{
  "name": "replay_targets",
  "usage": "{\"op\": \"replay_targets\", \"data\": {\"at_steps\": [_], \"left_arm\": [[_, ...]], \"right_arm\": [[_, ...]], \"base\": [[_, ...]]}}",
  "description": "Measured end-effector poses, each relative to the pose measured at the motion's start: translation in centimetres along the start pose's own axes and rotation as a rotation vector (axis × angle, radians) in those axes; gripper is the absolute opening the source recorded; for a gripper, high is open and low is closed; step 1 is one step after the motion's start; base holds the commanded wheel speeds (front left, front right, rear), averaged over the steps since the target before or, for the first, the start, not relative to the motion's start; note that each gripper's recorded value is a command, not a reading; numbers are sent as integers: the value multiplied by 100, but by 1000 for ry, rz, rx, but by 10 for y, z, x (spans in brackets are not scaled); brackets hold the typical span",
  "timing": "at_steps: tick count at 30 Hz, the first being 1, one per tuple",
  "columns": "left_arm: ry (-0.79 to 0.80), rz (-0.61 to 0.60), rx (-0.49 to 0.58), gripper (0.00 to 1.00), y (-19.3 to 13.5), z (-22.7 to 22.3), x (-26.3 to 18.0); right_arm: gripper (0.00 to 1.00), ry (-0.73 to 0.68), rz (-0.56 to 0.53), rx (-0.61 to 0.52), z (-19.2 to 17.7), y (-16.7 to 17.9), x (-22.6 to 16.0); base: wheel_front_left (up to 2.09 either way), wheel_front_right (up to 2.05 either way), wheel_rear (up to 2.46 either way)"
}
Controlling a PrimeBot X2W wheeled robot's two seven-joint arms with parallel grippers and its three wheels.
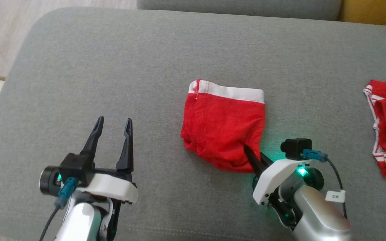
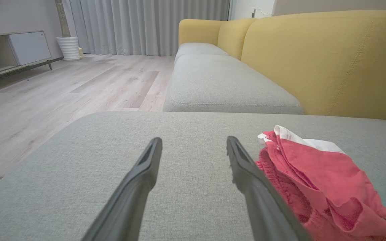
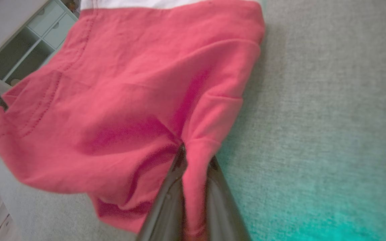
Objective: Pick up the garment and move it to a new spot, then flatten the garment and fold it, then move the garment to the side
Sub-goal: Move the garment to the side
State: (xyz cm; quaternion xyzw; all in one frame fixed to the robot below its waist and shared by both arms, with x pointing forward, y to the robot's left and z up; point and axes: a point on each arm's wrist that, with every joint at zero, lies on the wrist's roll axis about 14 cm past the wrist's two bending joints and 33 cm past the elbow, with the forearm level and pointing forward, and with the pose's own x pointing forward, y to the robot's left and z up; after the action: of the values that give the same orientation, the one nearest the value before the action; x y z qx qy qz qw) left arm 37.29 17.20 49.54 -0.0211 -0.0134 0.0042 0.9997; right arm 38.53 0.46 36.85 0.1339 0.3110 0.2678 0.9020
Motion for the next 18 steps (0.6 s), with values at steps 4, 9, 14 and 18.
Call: {"op": "replay_targets", "data": {"at_steps": [4,9,14,18], "left_arm": [[-4,-28,-5,100,-9,0,5],[-11,-67,-21,100,-22,2,12],[-28,-123,-29,100,-42,5,24],[-31,-187,-45,100,-65,5,33]], "right_arm": [[0,-12,-20,-37,2,-6,-6],[0,-31,-70,-111,8,-21,-18],[0,-50,-170,-200,24,-58,-50],[0,2,-268,-208,17,-91,-85]], "base": [[0,0,0],[0,0,0],[0,0,0],[0,0,0]]}}
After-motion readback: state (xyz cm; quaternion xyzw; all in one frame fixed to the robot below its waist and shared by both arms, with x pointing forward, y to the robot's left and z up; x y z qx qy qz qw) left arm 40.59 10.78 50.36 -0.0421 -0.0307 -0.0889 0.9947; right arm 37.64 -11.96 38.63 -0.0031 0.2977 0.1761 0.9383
